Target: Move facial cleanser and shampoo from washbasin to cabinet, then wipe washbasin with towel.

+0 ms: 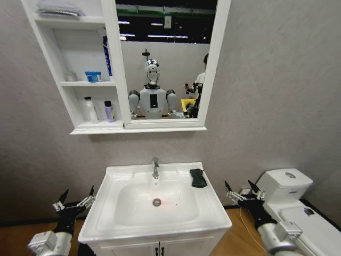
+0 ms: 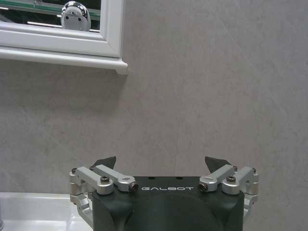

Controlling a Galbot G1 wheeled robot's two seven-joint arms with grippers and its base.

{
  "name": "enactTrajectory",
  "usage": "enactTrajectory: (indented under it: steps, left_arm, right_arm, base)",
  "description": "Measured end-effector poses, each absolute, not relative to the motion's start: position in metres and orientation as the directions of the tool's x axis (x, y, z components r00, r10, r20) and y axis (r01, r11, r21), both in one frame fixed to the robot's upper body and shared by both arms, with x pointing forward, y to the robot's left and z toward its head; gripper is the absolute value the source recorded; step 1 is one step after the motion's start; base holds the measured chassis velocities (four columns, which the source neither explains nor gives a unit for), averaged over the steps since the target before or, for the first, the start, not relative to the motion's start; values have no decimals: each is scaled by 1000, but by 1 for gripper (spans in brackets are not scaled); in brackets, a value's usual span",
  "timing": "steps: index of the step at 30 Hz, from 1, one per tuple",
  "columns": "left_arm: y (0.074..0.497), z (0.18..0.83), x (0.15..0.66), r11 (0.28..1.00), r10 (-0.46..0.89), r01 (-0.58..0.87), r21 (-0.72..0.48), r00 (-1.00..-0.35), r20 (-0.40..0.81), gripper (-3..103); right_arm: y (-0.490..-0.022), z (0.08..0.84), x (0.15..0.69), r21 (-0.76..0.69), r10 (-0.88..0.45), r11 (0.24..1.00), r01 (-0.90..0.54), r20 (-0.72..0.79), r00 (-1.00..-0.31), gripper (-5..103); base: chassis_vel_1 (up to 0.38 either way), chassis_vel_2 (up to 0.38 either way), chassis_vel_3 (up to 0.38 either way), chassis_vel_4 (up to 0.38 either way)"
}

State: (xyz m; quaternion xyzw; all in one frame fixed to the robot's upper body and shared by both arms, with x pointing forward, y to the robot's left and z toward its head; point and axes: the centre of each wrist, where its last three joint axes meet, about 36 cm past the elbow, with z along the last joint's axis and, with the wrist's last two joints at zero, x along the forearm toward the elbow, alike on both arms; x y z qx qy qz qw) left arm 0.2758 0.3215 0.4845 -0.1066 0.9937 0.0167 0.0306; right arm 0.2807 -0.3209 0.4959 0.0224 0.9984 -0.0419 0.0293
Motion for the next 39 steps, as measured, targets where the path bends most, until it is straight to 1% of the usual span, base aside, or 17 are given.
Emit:
enactTrajectory:
  steps: [5, 10, 12, 13, 14, 15, 16, 17, 21, 22, 25, 27, 29, 30, 32, 35, 39]
  left_arm:
    - [322, 484, 276, 977, -211, -213, 26, -975, -64, 100]
    - [322, 484, 276, 977, -211, -213, 26, -975, -63, 100]
    - [322, 484, 276, 977, -211, -213, 26, -975, -63, 100]
    - [322, 484, 276, 977, -211, -213, 26, -975, -63, 100]
    - [322, 484, 276, 977, -211, -213, 26, -975, -63, 100]
    - [321, 484, 276, 977, -211, -213, 26, -975, -63, 100]
    - [321, 484, 276, 977, -211, -213, 26, -975, -62, 100]
    - [321, 484, 276, 977, -211, -213, 26, -975, -62, 100]
    - [321, 484, 276, 977, -212, -214, 26, -975, -62, 100]
    - [321, 484, 276, 977, -212, -214, 26, -975, -62, 100]
    - [321, 484, 276, 977, -211, -213, 26, -975, -62, 100]
    - [322, 484, 276, 977, -212, -213, 26, -975, -62, 100]
    - [321, 484, 276, 977, -211, -213, 26, -975, -62, 100]
    - [321, 484, 276, 977, -211, -213, 26, -975, -62, 100]
    - [321, 484, 276, 977, -211, -213, 26, -975, -62, 100]
    - [322, 484, 276, 977, -211, -213, 26, -975, -62, 100]
    - [321, 484, 276, 977, -211, -213, 26, -975, -62, 100]
  right_arm:
    - [-332, 479, 295, -83, 65, 994, 68, -48, -997, 100]
    - [-341, 469, 311, -23, 82, 996, 83, -12, -997, 100]
    - [-348, 459, 336, 36, 68, 997, 69, 37, -997, 100]
    - [-352, 455, 346, 49, 60, 997, 63, 57, -997, 100]
    - [-352, 455, 346, 49, 60, 997, 63, 57, -997, 100]
    - [-359, 449, 365, 57, 43, 997, 49, 96, -994, 100]
    - [-364, 446, 380, 50, 29, 998, 35, 120, -992, 100]
    - [-364, 446, 380, 50, 29, 998, 35, 120, -992, 100]
    - [-372, 447, 441, -5, -13, 1000, -14, 178, -984, 100]
    - [-372, 447, 441, -5, -13, 1000, -14, 178, -984, 100]
    - [-356, 443, 476, -16, -38, 999, -43, 229, -973, 100]
    - [-349, 442, 482, -10, -38, 999, -42, 243, -969, 100]
    - [-321, 438, 497, 8, -34, 999, -33, 295, -955, 100]
    - [-321, 438, 497, 8, -34, 999, -33, 295, -955, 100]
    - [-295, 435, 504, 8, -25, 1000, -24, 347, -938, 100]
    - [-281, 432, 507, 7, -18, 1000, -17, 389, -921, 100]
    - [-275, 426, 513, -6, -11, 1000, -15, 422, -907, 100]
  base:
    - [-69, 84, 49, -13]
    - [0, 0, 0, 0]
    - [34, -21, -13, 11]
    - [68, -41, -24, 41]
    - [68, -41, -24, 41]
    - [0, 0, 0, 0]
    - [0, 0, 0, 0]
    - [0, 0, 0, 0]
    - [0, 0, 0, 0]
    - [0, 0, 0, 0]
    - [0, 0, 0, 0]
    - [0, 0, 0, 0]
    - [0, 0, 0, 0]
    - [0, 0, 0, 0]
    - [0, 0, 0, 0]
    - [0, 0, 0, 0]
    - [0, 0, 0, 0]
